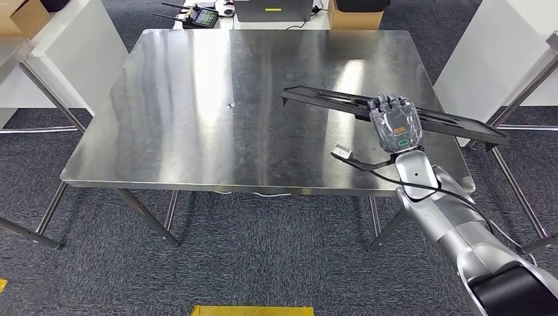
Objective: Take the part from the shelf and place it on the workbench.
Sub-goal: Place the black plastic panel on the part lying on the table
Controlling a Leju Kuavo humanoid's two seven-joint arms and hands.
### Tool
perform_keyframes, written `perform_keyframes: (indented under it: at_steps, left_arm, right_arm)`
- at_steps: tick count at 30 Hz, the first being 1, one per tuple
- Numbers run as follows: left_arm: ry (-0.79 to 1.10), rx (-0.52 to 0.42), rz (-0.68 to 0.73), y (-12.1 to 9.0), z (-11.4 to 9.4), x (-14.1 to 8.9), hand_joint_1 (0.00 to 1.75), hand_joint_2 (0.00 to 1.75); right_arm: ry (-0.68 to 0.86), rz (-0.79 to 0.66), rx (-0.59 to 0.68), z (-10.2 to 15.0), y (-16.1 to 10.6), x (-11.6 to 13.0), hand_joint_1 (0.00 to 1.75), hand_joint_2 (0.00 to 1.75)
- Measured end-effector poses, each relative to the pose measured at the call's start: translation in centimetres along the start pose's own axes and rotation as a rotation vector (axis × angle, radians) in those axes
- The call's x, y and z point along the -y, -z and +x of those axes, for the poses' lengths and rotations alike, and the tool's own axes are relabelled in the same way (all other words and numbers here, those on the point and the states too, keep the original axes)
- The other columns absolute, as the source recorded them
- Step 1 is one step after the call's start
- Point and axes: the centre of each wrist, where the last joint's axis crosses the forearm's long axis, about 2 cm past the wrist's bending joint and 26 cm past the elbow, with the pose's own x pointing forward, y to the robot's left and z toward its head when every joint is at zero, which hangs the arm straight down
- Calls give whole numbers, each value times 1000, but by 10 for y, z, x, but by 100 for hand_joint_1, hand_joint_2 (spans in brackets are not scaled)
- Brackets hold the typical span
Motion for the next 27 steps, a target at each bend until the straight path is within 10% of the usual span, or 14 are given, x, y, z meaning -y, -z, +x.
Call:
perform_keyframes:
  at_steps: [27]
  left_arm:
    - [7,3,4,0,-1,-3,0,175]
  right_arm:
    - [-43,108,37,8,-14,-23,175,175]
